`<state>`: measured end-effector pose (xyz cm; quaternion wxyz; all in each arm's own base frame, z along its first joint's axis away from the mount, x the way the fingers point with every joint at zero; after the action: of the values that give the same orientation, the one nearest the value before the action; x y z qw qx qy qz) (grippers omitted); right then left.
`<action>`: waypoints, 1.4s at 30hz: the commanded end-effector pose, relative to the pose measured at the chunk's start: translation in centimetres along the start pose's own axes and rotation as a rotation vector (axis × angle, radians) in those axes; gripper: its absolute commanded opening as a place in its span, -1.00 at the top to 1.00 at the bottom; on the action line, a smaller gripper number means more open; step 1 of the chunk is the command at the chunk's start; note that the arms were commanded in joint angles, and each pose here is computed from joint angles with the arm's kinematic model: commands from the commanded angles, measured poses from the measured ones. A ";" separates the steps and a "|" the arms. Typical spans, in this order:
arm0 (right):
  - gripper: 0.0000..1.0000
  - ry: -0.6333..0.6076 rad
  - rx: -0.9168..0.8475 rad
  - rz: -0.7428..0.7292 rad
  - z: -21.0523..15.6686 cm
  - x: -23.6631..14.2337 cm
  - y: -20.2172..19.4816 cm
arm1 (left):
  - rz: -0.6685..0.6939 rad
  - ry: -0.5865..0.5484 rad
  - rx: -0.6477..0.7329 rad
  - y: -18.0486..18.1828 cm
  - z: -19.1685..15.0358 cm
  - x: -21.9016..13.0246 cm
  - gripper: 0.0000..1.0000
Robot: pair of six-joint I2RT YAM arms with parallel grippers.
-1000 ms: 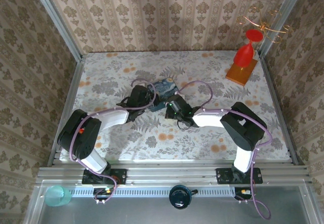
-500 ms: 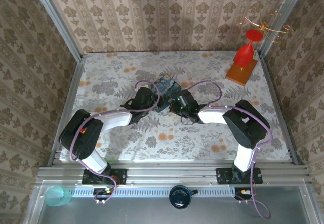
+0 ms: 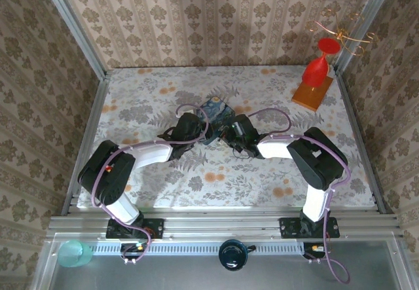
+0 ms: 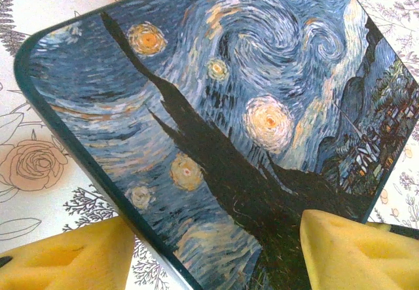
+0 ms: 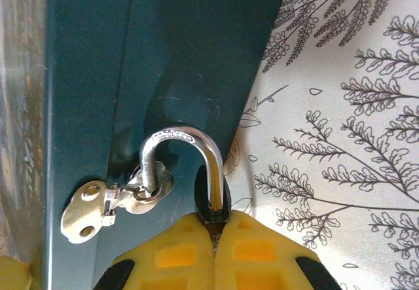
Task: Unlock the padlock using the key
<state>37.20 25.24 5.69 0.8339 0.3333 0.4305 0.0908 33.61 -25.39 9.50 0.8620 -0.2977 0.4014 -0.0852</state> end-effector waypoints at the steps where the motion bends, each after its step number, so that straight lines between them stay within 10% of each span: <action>1: 1.00 -0.078 0.059 -0.002 1.9 -0.1 0.4 | 0.147 0.090 0.032 3.7 -2.5 0.7 -0.35; 34: 1.00 0.095 -0.163 -0.232 2.8 -2.4 -5.1 | 0.212 0.095 0.057 4.3 0.8 4.4 -0.35; 42: 1.00 0.092 0.068 0.022 4.0 -1.9 -3.8 | 0.234 0.097 0.062 4.6 0.4 4.8 -0.35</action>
<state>38.95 20.06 6.00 0.8183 0.3278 0.4599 0.1070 38.54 -26.87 9.58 0.8618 -0.2885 0.4065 -0.0934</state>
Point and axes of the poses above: each hand's point on the last joint's axis, 136 mm out from that joint toward the fingers, its own x axis out along the fingers, its own y axis along the line the jaws close on, z = x × y, the point moved 2 cm from there along -x, back along the fingers, and after that the axes turned 14 degrees about -x, right-handed, at the moved point
